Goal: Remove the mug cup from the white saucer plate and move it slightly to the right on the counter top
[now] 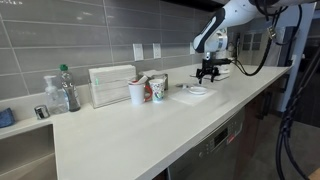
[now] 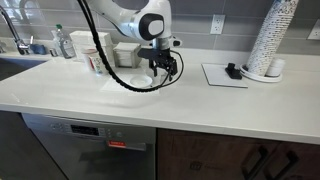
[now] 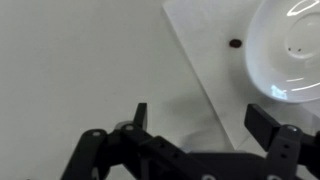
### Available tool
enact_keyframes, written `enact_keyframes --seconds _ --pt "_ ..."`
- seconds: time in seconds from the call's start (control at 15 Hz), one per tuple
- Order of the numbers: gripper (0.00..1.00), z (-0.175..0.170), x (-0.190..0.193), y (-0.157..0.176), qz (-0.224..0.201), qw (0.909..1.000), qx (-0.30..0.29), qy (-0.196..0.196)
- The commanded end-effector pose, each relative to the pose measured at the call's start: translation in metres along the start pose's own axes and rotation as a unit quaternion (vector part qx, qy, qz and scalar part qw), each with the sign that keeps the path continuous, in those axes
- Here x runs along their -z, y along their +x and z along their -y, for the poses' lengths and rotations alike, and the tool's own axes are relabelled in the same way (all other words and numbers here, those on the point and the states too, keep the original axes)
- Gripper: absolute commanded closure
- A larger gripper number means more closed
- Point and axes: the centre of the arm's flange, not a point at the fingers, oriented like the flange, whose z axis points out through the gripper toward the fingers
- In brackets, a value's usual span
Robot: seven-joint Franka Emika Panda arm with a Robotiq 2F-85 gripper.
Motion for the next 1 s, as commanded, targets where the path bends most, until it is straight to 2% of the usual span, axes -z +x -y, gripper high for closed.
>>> enact_keyframes --seconds 0.0,0.27,0.6,0.93 --pt "0.00 -0.002 0.024 -0.028 0.024 0.9996 -0.009 0.013" --pt "0.00 0.011 0.050 -0.058 0.032 0.9993 -0.011 0.015" --pt "0.00 0.037 0.084 -0.097 0.014 0.9998 0.006 0.016" --pt "0.00 0.070 0.107 -0.135 -0.012 0.9991 0.042 -0.001"
